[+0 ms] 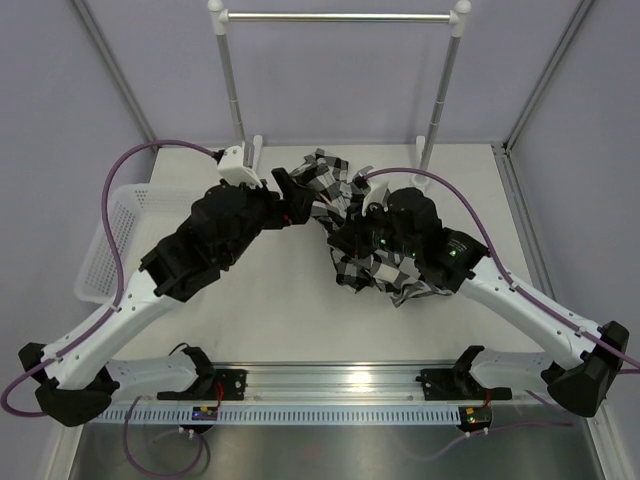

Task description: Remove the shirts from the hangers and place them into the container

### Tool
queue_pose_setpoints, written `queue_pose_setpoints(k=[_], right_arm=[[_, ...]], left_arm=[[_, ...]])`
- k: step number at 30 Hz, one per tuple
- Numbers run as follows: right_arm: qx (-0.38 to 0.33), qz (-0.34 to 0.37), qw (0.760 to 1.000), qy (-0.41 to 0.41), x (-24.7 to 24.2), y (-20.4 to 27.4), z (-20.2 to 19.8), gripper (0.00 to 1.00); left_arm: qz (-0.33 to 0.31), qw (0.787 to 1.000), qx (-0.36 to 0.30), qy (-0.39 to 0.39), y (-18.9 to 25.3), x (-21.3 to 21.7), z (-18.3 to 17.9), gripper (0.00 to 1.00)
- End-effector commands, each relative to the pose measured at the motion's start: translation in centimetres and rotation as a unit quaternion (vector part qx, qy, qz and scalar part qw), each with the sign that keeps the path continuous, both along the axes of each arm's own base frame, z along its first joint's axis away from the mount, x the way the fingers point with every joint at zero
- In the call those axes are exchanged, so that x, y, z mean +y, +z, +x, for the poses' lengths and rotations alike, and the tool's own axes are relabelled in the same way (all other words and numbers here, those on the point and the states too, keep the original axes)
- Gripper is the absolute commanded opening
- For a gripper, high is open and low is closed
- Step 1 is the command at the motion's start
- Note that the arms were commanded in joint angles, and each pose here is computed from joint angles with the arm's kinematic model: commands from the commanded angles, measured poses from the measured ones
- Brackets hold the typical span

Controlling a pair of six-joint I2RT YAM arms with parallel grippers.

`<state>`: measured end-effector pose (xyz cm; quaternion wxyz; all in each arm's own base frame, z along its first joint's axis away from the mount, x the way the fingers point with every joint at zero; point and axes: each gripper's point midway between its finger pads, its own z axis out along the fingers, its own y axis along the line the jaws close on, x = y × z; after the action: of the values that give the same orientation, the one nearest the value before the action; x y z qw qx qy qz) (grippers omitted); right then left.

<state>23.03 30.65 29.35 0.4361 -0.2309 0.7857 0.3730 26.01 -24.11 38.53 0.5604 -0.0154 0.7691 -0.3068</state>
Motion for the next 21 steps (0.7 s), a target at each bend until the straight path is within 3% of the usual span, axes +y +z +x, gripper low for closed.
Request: queue_pose_setpoints(k=[1, 6, 12, 21], right_arm=[[-0.07, 0.073, 0.995, -0.018, 0.6, 6.5, 1.0, 0.0], [-0.066, 0.07, 0.995, -0.023, 0.8, 6.0, 1.4, 0.0], [-0.066, 0.075, 0.995, -0.022, 1.1, 6.1, 1.5, 0.0], [-0.063, 0.079, 0.995, -0.022, 1.4, 5.5, 1.6, 0.0]], left_arm=[[-0.016, 0.996, 0.0, 0.085, -0.4, 3.0, 0.8, 0.89], [-0.025, 0.993, -0.003, 0.119, -0.9, 4.9, 0.5, 0.89], [-0.019, 0.993, 0.014, 0.115, -2.3, 4.0, 0.9, 0.88], [-0.025, 0.993, 0.023, 0.111, -1.5, 1.4, 2.7, 0.74]])
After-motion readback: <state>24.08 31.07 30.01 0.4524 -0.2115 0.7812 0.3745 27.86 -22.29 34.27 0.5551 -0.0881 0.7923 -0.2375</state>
